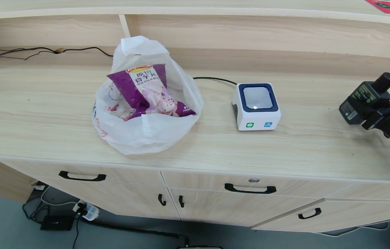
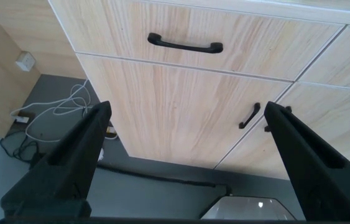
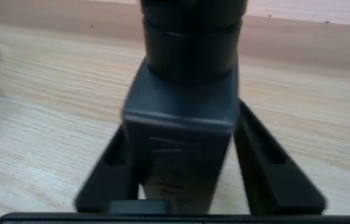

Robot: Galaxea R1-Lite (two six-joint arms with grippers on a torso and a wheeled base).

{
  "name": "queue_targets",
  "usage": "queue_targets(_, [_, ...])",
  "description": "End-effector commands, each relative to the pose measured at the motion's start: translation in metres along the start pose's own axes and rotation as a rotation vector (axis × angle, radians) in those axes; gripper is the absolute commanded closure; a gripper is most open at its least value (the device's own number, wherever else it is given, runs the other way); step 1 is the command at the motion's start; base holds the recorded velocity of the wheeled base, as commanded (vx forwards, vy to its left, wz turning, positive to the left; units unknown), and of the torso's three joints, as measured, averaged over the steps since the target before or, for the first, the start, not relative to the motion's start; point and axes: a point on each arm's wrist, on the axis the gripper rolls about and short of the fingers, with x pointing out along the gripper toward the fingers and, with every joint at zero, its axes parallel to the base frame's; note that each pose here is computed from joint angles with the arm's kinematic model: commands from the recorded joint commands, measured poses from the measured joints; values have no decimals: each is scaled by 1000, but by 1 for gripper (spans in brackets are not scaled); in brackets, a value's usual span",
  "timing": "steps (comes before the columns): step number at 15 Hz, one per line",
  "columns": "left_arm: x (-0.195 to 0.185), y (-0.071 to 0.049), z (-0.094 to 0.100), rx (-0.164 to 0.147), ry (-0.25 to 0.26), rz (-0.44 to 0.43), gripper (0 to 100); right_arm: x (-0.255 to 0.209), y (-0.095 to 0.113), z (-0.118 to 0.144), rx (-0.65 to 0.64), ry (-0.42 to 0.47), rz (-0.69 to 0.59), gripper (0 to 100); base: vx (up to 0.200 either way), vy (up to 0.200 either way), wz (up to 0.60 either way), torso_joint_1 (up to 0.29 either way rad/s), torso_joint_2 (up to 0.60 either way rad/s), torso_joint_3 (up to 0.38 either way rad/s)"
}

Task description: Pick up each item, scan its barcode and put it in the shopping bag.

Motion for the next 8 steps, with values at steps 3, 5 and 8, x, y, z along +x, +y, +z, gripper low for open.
queue_targets(3, [0,0,0,0,-1,2,0,1,0,2,0,-7,3,100,0,0,0,0,0,0])
queue_targets(5, [0,0,0,0,-1,2,0,0,0,3,0,-10,3,100,0,0,0,0,0,0])
queue_targets(8, [0,0,0,0,-1,0,0,-2,3,16,-6,-38,9,100,0,0,0,0,0,0])
